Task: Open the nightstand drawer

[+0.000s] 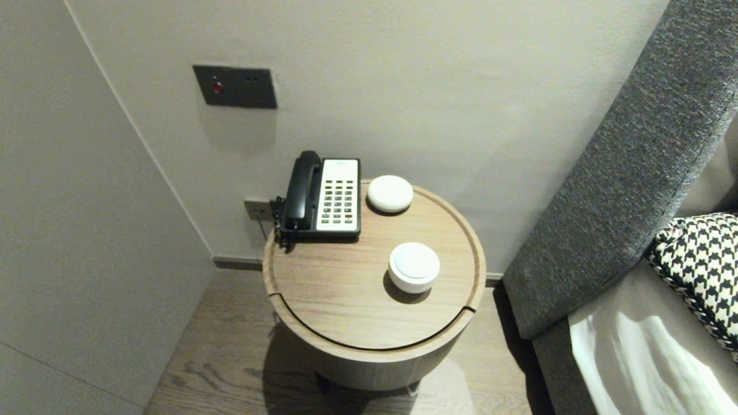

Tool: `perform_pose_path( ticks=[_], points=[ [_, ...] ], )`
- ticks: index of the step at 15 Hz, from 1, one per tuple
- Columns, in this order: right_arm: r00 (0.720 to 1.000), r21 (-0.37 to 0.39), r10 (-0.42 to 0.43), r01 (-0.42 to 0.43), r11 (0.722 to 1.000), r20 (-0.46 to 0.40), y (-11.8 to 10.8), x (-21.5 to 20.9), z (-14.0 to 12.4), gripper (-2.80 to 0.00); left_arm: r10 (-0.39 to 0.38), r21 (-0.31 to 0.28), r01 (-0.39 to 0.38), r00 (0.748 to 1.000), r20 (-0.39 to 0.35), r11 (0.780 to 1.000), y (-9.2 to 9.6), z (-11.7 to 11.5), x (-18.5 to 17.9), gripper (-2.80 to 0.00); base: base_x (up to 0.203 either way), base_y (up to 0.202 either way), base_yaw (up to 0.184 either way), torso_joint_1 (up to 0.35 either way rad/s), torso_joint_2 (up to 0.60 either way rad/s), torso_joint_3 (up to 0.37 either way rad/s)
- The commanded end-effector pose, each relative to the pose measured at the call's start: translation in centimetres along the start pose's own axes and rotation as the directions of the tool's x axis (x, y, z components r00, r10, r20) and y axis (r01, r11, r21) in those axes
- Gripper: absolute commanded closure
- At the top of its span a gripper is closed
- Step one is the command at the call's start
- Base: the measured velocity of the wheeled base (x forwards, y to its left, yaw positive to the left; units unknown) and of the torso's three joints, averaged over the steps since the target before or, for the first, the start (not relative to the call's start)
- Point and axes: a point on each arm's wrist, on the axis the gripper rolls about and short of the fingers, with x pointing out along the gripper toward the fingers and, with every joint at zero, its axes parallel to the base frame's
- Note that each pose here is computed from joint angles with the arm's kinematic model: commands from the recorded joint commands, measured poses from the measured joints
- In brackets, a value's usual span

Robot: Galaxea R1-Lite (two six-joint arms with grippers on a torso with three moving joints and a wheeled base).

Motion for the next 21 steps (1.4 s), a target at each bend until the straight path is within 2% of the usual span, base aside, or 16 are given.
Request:
perform_pose_path(
  ticks=[1,16,21],
  points=[
    [1.000,-0.005,0.004,-0.004,1.000,-0.007,0.02,0.09,-0.28,0.00,0.001,-0.001,-0.001,1.000,0.000,1.000,0.00,0.00,0.00,0.00,0.000,0.000,0.000,0.000,0.00,0.000],
    [1.000,0.005,0.012,-0.012,1.000,-0.009,0.02,0.02,-0.10,0.00,0.001,0.001,-0.001,1.000,0.000,1.000,0.00,0.00,0.00,0.00,0.000,0.000,0.000,0.000,0.00,0.000],
    [0.994,0.003,0.019,-0.019,1.000,-0.106,0.02,-0.24,0.02,0.00,0.001,-0.001,-0.001,1.000,0.000,1.000,0.00,0.00,0.00,0.00,0.000,0.000,0.000,0.000,0.00,0.000]
  ],
)
